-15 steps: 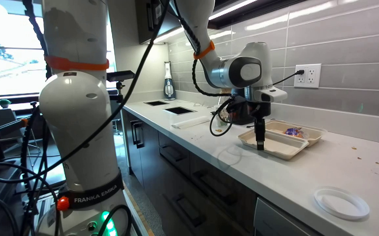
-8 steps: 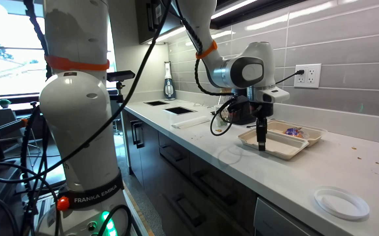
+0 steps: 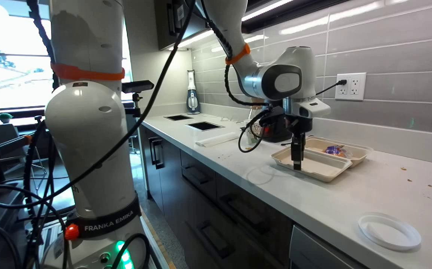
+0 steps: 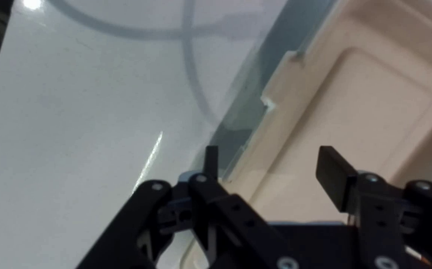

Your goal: Close the food pack.

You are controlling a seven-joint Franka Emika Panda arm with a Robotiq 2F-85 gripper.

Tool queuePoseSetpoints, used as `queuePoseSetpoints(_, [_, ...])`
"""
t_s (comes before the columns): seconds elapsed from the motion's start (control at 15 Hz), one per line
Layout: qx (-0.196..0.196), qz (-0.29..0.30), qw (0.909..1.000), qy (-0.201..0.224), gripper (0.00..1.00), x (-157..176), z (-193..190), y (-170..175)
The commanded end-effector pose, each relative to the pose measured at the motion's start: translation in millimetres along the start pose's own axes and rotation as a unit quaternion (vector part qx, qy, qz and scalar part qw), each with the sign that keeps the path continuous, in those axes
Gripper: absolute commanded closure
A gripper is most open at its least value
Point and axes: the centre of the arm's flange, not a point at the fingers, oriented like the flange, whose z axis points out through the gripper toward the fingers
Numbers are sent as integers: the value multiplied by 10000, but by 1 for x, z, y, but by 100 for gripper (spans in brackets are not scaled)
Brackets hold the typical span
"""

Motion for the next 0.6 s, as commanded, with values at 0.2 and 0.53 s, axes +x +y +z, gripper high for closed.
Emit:
queuePoseSetpoints(0.2, [16, 92, 9999, -79, 59, 0, 6, 0])
queuePoseSetpoints(0.53, [-13, 104, 9999, -57, 66, 1, 4, 2])
